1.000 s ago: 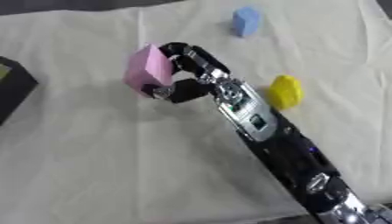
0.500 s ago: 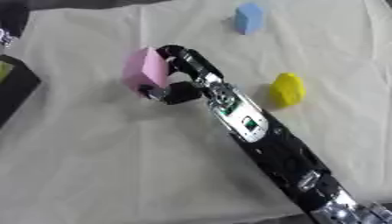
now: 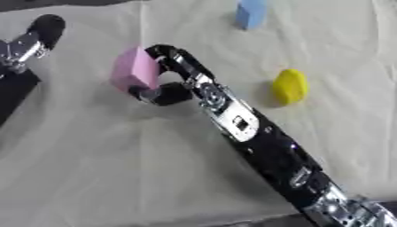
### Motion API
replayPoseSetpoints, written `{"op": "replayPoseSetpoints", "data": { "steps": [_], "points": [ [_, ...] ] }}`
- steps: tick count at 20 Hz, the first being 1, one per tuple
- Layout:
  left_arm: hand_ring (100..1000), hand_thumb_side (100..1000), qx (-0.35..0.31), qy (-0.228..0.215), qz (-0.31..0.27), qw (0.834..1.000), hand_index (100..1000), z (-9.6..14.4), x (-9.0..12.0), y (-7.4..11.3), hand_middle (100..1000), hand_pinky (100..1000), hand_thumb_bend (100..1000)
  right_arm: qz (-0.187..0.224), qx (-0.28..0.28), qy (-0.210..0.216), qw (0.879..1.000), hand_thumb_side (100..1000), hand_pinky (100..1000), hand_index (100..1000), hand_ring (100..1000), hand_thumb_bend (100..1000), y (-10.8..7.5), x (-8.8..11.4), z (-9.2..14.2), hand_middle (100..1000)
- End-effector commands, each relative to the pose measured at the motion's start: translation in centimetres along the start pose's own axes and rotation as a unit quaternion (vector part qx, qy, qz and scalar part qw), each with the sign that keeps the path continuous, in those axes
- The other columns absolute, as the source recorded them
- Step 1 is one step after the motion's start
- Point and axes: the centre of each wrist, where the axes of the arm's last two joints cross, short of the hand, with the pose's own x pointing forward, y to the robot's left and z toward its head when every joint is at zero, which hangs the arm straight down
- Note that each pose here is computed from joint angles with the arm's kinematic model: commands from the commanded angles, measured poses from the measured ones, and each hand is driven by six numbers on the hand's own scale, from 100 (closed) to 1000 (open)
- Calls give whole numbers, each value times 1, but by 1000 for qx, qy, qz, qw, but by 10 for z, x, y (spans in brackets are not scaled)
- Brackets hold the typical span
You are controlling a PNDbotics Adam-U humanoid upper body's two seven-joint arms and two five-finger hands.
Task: Pick up the objects with one hand, pass them to the other hand, and then place them into the box on the other side of the table.
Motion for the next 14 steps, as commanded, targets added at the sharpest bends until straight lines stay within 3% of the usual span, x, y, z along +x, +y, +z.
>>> {"op": "replayPoseSetpoints", "data": {
  "steps": [1, 14],
  "points": [
    [813, 493, -12, -6, -23, 1000, 814, -5, 8, 3, 757, 808, 293, 4, 1, -20, 1000, 100, 700, 571, 505, 323, 0, 9, -7, 493],
    [823, 492, -102, 19, -91, 990, 838, -33, -2, -17, 783, 825, 343, 2, 8, -47, 999, 100, 696, 567, 500, 335, 8, 16, -13, 490]
  ]
}}
